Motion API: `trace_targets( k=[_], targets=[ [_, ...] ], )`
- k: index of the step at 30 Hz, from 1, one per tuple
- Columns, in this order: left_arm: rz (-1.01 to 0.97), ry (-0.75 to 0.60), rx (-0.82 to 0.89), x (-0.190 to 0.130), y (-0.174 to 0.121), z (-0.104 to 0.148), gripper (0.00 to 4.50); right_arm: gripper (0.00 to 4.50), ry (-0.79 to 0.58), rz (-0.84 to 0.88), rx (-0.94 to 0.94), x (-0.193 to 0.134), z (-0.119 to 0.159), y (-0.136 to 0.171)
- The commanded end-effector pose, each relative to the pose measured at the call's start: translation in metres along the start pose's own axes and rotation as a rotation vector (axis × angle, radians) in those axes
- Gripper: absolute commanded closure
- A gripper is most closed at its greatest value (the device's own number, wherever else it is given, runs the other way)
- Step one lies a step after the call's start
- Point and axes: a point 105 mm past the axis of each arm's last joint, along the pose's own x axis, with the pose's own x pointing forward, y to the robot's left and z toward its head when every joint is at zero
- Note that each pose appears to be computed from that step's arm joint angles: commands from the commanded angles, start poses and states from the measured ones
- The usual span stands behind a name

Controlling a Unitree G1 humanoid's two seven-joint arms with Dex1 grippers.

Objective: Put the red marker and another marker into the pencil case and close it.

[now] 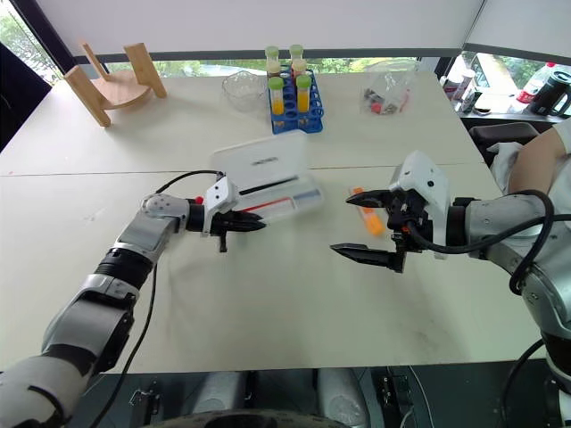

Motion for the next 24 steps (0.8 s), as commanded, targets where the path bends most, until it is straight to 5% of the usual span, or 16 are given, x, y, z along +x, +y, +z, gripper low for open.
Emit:
trace_targets(
  k=[1, 16, 19, 24],
  targets=[
    [-0.087, 0.012, 0.041, -0.013, -0.016, -0.001, 4.45, 0.00, -0.015, -0.023, -0.056, -0.004, 0.010, -0.006],
    [-0.112, 0.082, 0.109, -0.037, -0.035, -0.019, 4.45, 0.00, -0.026, 0.000, -0.078, 0.003, 0.011, -0.009],
    [-0.084, 0.058, 0.108, -0.043, -0.034, -0.012, 3.60, 0.00, -0.027, 0.011, -0.083, 0.005, 0.011, -0.010],
    [0.007, -0.045, 0.116, -0.070, -0.043, 0.022, 1.15, 0.00, -0.025, 0.029, -0.088, 0.006, 0.011, -0.010]
  ],
)
